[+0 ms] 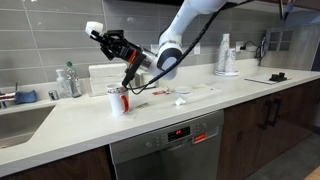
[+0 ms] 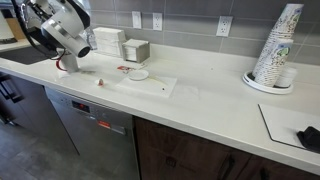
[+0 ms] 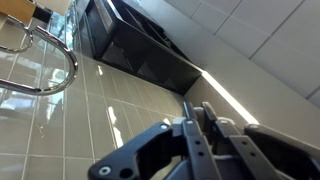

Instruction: Pick up the white tea cup, pour the contents of the white teacup into the paper cup on the left, put the white tea cup back on the kitchen paper

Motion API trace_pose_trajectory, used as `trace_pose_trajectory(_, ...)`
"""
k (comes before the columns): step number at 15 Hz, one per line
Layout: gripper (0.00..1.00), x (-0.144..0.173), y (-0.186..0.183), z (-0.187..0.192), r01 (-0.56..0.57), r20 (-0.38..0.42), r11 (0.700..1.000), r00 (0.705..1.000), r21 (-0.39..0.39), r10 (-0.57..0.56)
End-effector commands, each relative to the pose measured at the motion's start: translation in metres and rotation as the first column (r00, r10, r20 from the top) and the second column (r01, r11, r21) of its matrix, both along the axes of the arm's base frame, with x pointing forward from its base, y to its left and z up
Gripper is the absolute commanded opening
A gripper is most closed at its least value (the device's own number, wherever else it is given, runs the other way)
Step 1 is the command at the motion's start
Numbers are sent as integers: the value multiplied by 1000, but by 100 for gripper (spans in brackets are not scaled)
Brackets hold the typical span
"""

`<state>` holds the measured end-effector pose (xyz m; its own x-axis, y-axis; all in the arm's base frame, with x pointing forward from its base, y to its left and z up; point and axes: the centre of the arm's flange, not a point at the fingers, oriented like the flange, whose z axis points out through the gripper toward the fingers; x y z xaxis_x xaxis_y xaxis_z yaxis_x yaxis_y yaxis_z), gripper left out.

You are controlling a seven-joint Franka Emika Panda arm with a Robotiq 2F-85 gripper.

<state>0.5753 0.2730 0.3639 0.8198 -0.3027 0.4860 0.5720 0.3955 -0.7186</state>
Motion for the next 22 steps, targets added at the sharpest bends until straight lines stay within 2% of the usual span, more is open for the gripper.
trace_pose_trajectory(1,3,-1,-5,5,-69,-56,987,997,-145,62)
trace_pose_trajectory(3,3,-6,-17,15,-87,-68,967,995,-238,73)
trace_pose_trajectory(6,3,-8,-36,51,-102,-64,920,994,-378,84)
trace_pose_trajectory(9,3,-9,-50,91,-112,-61,851,994,-512,94)
trace_pose_trajectory(11,3,-9,-58,112,-117,-65,791,993,-600,98)
trace_pose_trajectory(13,3,-9,-68,127,-114,-73,720,994,-685,87)
trace_pose_trajectory(16,3,-10,-90,141,-111,-91,597,994,-794,64)
trace_pose_trajectory(19,3,-8,-113,145,-109,-105,455,994,-884,35)
trace_pose_trajectory(22,3,-3,-139,147,-103,-106,298,994,-949,6)
